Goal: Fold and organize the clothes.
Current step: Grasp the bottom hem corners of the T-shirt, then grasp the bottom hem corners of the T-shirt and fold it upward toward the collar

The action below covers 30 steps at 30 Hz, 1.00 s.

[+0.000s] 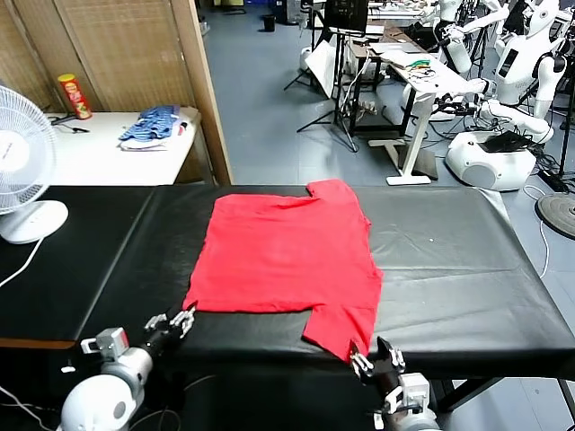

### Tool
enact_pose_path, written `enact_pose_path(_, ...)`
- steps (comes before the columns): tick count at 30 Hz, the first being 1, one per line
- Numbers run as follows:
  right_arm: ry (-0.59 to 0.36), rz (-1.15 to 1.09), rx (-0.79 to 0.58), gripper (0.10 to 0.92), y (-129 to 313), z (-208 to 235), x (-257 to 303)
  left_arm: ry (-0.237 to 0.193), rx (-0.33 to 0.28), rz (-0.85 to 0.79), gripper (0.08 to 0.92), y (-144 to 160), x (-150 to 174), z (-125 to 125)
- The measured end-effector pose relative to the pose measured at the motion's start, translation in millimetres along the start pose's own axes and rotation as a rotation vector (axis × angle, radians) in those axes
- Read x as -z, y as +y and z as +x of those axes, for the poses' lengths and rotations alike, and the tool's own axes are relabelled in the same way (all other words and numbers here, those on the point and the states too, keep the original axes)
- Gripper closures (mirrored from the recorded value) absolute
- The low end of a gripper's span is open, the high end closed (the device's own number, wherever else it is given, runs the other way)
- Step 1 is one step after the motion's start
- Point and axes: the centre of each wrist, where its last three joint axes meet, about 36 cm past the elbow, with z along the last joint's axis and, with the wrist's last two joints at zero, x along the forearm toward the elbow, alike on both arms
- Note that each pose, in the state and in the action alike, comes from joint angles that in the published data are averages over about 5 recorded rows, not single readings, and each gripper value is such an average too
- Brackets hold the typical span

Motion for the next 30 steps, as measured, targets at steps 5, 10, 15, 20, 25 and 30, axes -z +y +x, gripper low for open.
enact_pose_path(5, -0.012, 0.002, -0.031, 0.901, -3, 17, 8, -0.003, -0.008, -0.014, 0.873, -6, -2, 7)
enact_pose_path(10, -0.024, 0.003, -0.049, 0.901, -9, 37, 15, -0.017, -0.013, -0.03, 0.873, -13, 2, 21)
enact_pose_path(15, -0.035, -0.018, -0.035, 0.901, -19, 47, 17, -0.034, -0.022, -0.037, 0.873, -18, 4, 45)
enact_pose_path(20, -0.106, -0.031, 0.009, 0.901, -29, 37, 21, -0.039, -0.024, -0.027, 0.873, -26, 1, 70)
enact_pose_path(25, -0.179, -0.025, 0.039, 0.901, -39, 8, 26, -0.099, -0.029, 0.014, 0.873, -34, 2, 76)
enact_pose_path(30, -0.238, -0.008, 0.048, 0.901, -50, -35, 36, -0.177, -0.038, 0.035, 0.873, -39, 12, 61)
